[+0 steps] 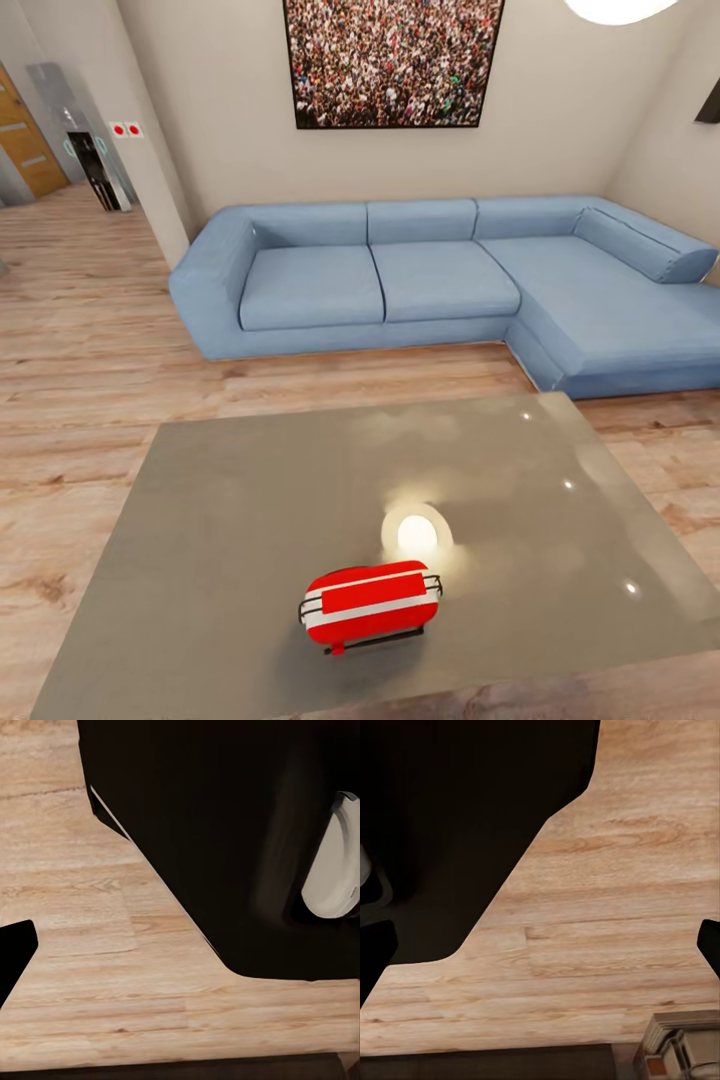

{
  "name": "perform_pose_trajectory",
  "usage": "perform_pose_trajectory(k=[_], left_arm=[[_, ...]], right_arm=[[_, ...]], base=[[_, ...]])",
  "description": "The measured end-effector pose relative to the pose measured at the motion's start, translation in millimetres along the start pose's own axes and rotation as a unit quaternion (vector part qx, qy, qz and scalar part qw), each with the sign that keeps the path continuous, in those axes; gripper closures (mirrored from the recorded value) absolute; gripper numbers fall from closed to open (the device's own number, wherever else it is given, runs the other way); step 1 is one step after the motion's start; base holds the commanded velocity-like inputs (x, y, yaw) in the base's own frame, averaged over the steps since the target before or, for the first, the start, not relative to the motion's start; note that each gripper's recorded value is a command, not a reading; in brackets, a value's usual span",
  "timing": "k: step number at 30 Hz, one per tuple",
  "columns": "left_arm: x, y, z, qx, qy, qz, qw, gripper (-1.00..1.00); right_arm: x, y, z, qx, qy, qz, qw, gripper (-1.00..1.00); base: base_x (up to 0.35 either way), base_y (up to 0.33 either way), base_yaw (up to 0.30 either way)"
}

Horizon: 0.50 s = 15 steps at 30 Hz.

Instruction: Turn on the radio receiver that's on the table in the living room.

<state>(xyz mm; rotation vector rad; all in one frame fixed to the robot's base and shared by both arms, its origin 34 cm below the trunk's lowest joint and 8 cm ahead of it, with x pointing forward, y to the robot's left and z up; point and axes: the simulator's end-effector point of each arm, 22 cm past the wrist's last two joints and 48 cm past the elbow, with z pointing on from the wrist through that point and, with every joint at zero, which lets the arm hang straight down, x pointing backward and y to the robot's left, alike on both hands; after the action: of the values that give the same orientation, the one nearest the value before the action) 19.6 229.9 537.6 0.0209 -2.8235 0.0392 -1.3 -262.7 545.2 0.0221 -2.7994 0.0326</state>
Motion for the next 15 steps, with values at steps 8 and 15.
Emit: perform_pose_trajectory(k=[8,15], left_arm=[[4.9,0.0,0.0,0.000,0.006,0.000,1.0000,-1.00],[9.2,0.0,0.0,0.000,0.012,0.000,0.9999,-1.00]], right_arm=[[5.0,0.2,-0.2,0.000,0.007,-0.001,1.0000,-1.00],[9.4,0.7,-0.4,-0.001,0.012,-0.002,0.9999,-1.00]], base=[[0.000,0.000,0.000],[0.000,0.000,0.000]])
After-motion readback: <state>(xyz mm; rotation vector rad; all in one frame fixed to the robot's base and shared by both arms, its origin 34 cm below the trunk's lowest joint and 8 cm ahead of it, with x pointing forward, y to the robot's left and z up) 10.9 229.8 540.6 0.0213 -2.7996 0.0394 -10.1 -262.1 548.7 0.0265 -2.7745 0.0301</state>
